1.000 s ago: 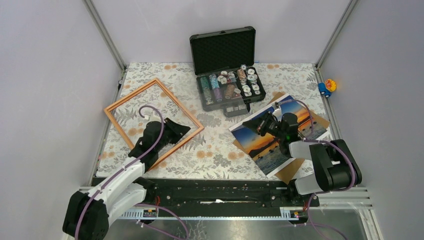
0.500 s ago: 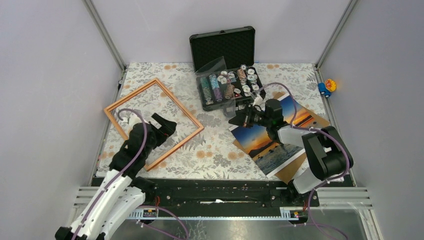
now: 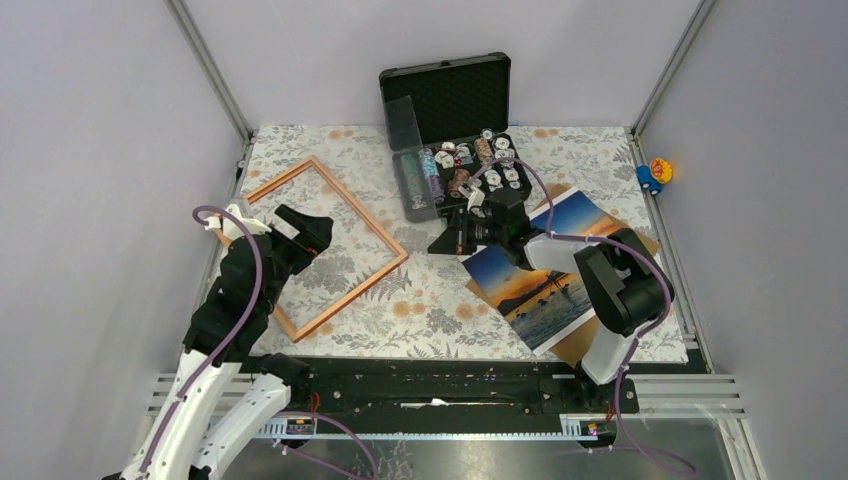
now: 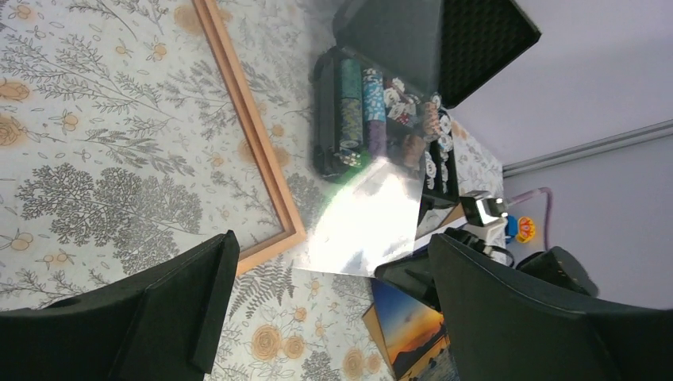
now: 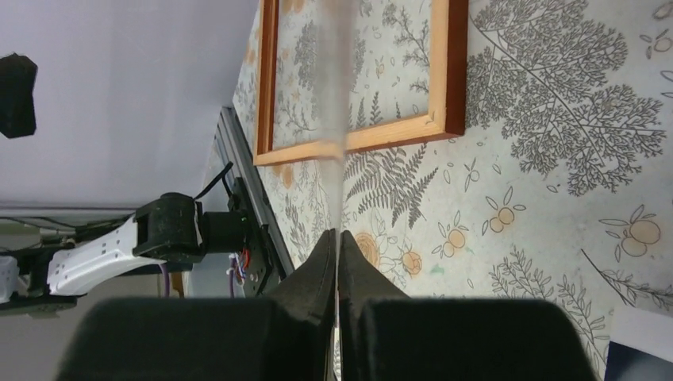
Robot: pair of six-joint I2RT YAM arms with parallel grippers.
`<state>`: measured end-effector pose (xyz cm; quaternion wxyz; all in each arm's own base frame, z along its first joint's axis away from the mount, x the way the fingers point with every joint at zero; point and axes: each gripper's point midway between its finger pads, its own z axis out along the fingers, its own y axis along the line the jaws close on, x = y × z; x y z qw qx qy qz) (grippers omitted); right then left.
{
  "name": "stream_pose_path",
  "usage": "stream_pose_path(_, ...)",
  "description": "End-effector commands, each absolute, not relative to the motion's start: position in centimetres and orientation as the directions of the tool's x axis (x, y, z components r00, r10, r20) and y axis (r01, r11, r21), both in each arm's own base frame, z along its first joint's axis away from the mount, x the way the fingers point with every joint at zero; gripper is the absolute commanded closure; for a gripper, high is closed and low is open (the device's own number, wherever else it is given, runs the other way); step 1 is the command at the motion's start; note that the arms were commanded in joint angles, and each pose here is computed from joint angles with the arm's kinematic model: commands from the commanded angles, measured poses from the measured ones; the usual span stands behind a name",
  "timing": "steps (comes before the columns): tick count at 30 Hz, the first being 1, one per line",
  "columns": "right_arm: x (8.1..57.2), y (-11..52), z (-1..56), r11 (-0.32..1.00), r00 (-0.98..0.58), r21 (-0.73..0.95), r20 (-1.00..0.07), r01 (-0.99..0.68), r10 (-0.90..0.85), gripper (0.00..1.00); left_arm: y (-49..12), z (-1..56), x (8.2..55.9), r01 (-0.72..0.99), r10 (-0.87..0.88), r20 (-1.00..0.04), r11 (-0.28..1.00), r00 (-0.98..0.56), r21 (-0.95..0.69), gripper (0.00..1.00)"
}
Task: Put the photo into the frame
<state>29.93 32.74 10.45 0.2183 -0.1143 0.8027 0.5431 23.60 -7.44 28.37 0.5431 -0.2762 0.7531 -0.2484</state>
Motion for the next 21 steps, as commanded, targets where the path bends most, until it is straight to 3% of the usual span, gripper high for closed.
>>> stream_pose_path(1,30.4,32.3,13.9,0.397,-0.859,0.823,-0.492,-0.406,0.142,1.00,-7.4,28.3,24.0,-0.147,-0.670,-0.696,0.740,-0.260,-0.657,0.03)
stream_pose_path(10,27.5,31.1,13.2,0.445,-0.933,0.846,-0.355,-0.293,0.062,1.00,-8.1,27.9,24.4,-0.132,-0.667,-0.690,0.739,-0.282,-0.661,0.03)
stream_pose_path(16,28.0,31.0,13.8,0.377,-0.963,0.894,-0.268,-0.241,0.020,1.00,-8.3,27.9,24.4,-0.117,-0.670,-0.687,0.735,-0.281,-0.668,0.03)
stream_pose_path(21,29.5,30.1,14.2,0.439,-0.947,0.859,-0.317,-0.263,0.053,0.99,-8.4,27.9,24.5,-0.113,-0.671,-0.687,0.733,-0.279,-0.670,0.03)
